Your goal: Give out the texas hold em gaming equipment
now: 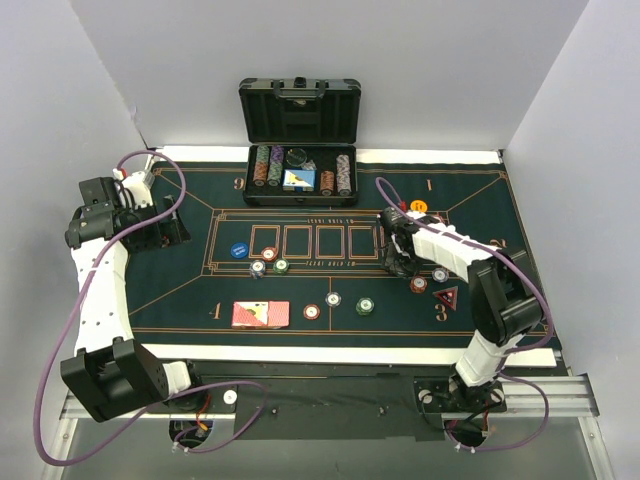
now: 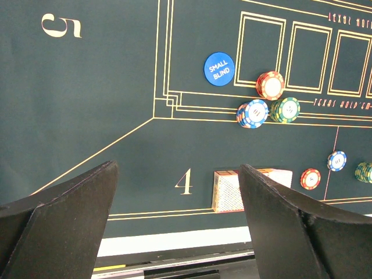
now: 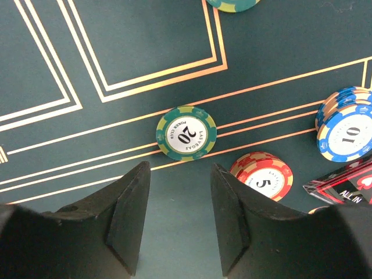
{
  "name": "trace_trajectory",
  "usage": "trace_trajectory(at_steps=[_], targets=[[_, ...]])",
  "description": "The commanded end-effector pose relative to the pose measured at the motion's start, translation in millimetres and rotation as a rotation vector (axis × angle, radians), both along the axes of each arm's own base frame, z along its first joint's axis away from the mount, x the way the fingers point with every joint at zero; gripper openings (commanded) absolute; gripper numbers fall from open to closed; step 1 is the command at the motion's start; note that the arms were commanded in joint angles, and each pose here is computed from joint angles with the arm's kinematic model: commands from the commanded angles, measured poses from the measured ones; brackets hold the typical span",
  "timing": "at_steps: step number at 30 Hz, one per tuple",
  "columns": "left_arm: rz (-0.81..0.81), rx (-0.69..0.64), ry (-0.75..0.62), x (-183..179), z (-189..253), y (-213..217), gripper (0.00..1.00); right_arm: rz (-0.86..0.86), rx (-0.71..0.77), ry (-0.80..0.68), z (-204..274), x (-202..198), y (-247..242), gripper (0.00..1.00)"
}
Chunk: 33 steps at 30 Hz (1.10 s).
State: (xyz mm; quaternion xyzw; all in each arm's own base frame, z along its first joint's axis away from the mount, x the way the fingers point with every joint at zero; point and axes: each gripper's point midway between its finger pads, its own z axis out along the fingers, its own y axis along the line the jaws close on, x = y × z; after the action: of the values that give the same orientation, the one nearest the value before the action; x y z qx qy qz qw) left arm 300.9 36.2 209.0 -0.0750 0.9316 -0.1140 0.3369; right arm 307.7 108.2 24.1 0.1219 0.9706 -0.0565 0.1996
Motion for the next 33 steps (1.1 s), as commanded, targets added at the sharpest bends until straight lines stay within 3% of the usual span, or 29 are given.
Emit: trace_trajectory(at_steps=[1,20,33], targets=[[-0.007,0.028,-0.062,3.4,17.4,3.2,0.96,-0.019,-0.012,-0.001,-1.3,-3.0,-1.0,0.41],[-0.001,0.042,-0.053,6.2,12.9,7.6,0.96,-0.115,-0.063,0.063,-38.2,7.3,-24.1,0.24],[0.008,0.044,-0.047,8.1,11.4,10.0,0.96,-0.193,-0.123,0.002,-23.8,72.7,-52.6,0.21]])
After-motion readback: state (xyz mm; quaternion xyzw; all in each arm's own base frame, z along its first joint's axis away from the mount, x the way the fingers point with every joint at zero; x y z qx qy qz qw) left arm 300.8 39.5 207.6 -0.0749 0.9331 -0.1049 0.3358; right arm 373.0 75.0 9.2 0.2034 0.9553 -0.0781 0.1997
